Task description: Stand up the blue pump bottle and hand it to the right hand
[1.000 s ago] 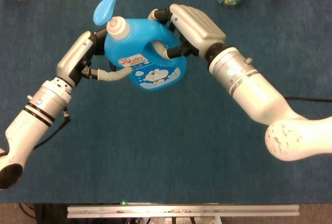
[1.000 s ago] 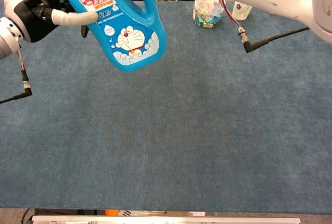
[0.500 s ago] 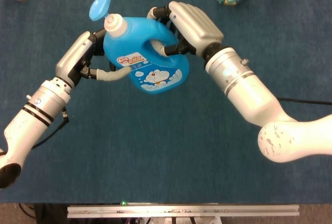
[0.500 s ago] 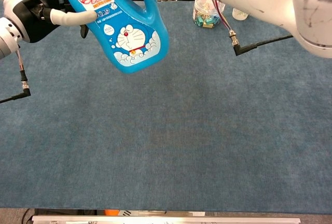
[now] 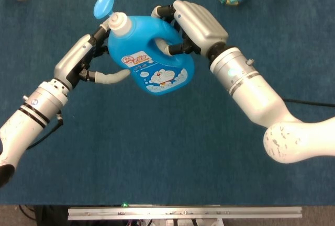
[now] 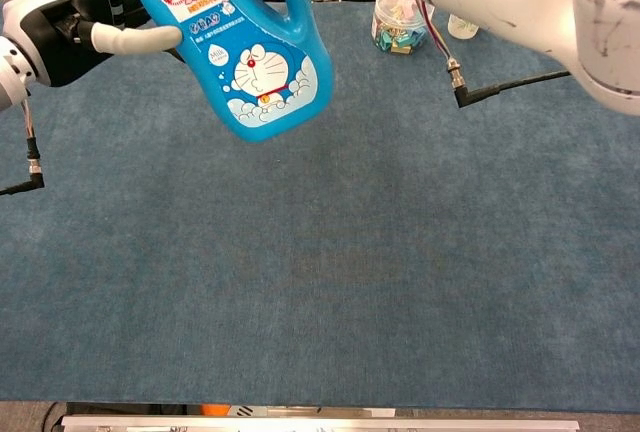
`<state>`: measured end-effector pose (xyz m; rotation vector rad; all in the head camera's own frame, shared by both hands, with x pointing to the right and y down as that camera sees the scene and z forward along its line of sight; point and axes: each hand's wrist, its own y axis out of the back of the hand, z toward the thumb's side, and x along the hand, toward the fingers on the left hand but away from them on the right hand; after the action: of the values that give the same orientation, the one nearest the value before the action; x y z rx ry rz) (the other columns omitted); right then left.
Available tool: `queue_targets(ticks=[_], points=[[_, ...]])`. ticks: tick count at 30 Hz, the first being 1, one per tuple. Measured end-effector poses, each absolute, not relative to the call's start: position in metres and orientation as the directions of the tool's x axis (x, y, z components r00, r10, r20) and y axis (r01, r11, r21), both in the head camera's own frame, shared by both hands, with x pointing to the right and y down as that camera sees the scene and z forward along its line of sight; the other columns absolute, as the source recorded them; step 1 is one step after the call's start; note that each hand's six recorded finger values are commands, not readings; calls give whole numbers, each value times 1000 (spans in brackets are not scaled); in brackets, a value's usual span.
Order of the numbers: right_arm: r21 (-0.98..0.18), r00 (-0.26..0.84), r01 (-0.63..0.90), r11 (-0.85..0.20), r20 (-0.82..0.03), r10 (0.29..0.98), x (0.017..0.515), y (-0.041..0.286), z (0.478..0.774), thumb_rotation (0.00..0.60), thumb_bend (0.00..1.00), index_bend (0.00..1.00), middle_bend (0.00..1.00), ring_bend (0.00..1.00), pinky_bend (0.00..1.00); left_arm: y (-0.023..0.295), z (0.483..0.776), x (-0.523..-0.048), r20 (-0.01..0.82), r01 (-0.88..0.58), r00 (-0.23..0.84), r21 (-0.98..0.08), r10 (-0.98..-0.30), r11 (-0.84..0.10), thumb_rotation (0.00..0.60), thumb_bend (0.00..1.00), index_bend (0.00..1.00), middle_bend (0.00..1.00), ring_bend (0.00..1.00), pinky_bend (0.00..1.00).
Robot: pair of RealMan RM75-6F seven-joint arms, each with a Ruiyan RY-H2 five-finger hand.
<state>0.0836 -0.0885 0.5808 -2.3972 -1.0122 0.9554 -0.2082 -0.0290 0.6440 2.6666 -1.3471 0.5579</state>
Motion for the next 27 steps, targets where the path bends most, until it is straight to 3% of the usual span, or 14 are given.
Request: queue_targets(ticks=[12, 18, 27], points=[[-565, 505, 498, -658, -429, 749, 95, -92, 578, 600, 528, 602, 521, 467, 507, -30, 645, -233, 409, -773, 525, -137, -747, -619, 495, 223, 0, 0, 0, 256], [-573, 506, 504, -646, -411, 758, 103, -91, 574, 600, 528, 603, 521, 467, 507, -31, 648, -249, 432, -752, 505, -204, -747, -627, 597, 223, 0, 0, 0, 256], [-576, 503, 529, -623, -379, 777, 126, -86, 565, 600, 527, 603, 521, 466, 508, -38, 655, -275, 415, -593, 452, -521, -790, -613, 600, 224, 0, 0, 0, 253]])
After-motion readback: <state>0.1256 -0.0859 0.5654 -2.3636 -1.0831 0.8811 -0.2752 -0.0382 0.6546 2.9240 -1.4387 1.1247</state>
